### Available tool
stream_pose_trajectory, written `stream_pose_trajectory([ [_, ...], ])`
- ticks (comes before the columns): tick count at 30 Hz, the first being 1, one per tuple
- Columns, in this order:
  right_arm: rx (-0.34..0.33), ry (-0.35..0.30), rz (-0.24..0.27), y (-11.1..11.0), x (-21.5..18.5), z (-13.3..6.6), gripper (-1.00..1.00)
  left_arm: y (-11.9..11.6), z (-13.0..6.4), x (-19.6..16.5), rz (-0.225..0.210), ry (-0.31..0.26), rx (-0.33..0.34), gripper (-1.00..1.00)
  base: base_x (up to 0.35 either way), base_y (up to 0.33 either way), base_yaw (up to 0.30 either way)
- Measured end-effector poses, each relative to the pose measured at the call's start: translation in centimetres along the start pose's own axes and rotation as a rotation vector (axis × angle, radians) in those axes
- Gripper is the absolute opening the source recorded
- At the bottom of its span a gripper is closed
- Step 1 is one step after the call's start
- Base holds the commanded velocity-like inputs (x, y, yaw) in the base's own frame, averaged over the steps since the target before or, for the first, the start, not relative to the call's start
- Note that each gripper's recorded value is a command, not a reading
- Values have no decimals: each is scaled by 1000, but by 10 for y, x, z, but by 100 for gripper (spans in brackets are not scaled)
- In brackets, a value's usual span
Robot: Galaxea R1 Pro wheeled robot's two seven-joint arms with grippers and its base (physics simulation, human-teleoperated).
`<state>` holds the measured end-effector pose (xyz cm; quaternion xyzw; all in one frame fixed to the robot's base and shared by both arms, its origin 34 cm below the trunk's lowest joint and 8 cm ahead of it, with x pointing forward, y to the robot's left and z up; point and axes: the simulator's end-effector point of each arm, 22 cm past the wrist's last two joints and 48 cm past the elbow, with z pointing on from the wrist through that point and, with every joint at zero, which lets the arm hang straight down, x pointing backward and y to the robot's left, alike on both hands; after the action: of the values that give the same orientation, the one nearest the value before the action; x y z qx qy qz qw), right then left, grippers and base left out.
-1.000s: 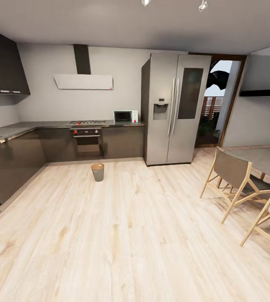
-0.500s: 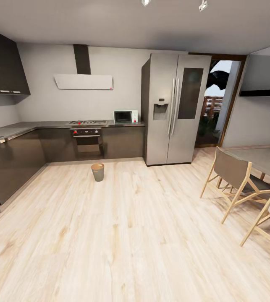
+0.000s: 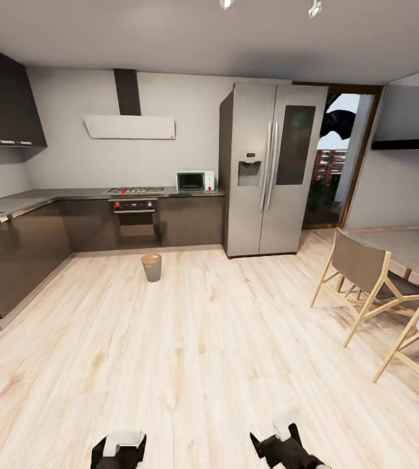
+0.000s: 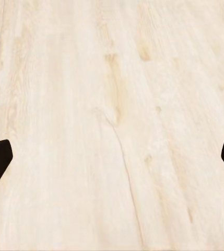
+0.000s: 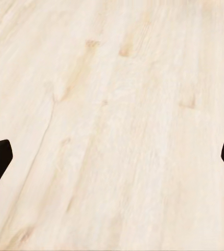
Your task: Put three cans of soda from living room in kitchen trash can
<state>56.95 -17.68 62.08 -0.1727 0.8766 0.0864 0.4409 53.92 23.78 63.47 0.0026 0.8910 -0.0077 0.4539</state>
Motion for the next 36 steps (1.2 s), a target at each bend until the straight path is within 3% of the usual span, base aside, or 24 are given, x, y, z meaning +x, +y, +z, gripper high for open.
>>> stream_pose_trajectory([
  [2, 8, -46, -9, -7, -23, 0, 100, 0, -1, -23, 2, -49, -1, 100, 0, 0, 0],
  [7, 15, -180, -33, -10, -82, -10, 100, 1, -4, -49, 3, -111, 0, 100, 0, 0, 0],
  [9, 19, -204, -30, -8, -82, -23, 100, 1, -6, -58, 3, -133, 1, 100, 0, 0, 0],
  [11, 40, -233, -12, -12, -69, -59, 100, 4, -14, -96, 7, -216, 3, 100, 0, 0, 0],
  [14, 43, -276, -4, -19, -73, -88, 100, 6, -30, -127, 16, -295, 12, 100, 0, 0, 0],
  [19, 41, -307, 2, -37, -78, -108, 100, -1, -51, -122, 29, -310, 61, 100, 0, 0, 0],
  [21, 48, -332, 21, -67, -78, -129, 100, -9, -69, -124, 42, -348, 127, 100, 0, 0, 0],
  [23, 62, -351, 26, -84, -77, -140, 100, -1, -74, -126, 44, -365, 128, 100, 0, 0, 0],
  [28, 76, -367, 24, -95, -76, -148, 100, 9, -74, -123, 47, -366, 118, 100, 0, 0, 0],
  [36, 87, -357, 31, -102, -66, -151, 100, 15, -62, -76, 30, -268, 110, 100, 0, 0, 0],
])
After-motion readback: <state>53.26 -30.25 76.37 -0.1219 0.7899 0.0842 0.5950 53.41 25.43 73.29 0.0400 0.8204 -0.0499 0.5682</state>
